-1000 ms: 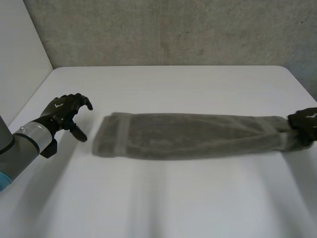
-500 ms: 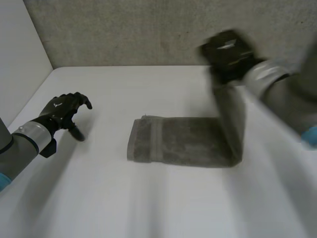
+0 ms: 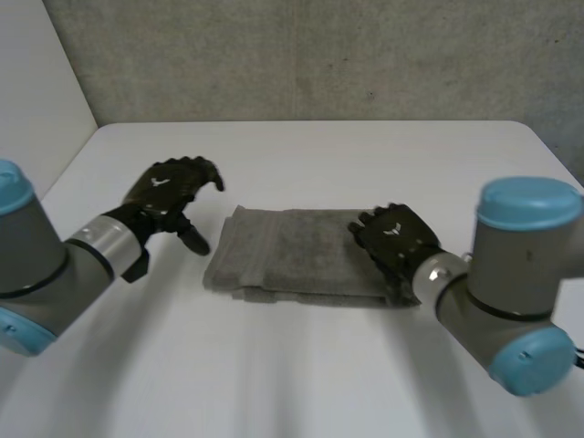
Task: Fold the towel.
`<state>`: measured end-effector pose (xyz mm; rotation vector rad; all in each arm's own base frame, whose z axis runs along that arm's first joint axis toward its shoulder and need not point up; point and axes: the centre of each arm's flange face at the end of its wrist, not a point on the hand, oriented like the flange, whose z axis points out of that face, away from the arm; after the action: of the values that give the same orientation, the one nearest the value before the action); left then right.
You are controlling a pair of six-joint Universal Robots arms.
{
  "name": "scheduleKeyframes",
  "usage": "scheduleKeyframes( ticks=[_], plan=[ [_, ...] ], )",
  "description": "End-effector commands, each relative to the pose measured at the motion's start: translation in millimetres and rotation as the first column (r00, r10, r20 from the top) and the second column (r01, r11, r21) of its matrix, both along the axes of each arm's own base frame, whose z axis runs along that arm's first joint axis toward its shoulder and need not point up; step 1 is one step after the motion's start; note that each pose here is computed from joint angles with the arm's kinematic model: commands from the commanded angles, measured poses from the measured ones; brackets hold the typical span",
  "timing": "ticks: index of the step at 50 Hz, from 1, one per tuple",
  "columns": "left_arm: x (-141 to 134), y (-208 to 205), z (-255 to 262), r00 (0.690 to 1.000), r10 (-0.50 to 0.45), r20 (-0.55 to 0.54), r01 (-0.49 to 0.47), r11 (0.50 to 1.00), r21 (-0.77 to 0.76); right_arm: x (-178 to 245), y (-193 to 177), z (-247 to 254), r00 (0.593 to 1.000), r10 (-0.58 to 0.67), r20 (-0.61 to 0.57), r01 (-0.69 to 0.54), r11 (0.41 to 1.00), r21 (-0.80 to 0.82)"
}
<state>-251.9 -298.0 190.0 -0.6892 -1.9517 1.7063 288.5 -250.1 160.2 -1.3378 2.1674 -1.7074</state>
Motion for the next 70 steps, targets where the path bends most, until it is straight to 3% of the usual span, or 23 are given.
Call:
scheduleKeyframes(
  ticks=[1, 10, 25, 62, 70],
  plan=[
    [-33.8, 27.6, -18.2, 0.994, -0.111, 0.023, 0.11, 0.993, 0.031, -28.7, -0.1, -21.9, 0.998, -0.048, 0.03, 0.048, 0.999, 0.023],
    [-45.5, 33.8, -43.3, 0.988, -0.149, 0.035, 0.146, 0.987, 0.065, -41.7, 4.5, -34.9, 0.998, -0.053, 0.043, 0.05, 0.996, 0.068],
    [-51.1, 14.8, -76.2, 0.993, -0.107, 0.051, 0.102, 0.991, 0.085, -49.7, -2.4, -39.3, 0.995, -0.084, 0.055, 0.082, 0.996, 0.037],
    [-53.3, 9.4, -93.6, 0.993, -0.097, 0.064, 0.089, 0.99, 0.109, -55.8, -10.9, -40.5, 0.992, -0.106, 0.065, 0.105, 0.994, 0.018],
    [-51.9, 12.6, -69.5, 0.995, -0.093, 0.047, 0.09, 0.993, 0.07, -63.8, -16.2, -39.2, 0.991, -0.116, 0.073, 0.113, 0.993, 0.031]
  ],
)
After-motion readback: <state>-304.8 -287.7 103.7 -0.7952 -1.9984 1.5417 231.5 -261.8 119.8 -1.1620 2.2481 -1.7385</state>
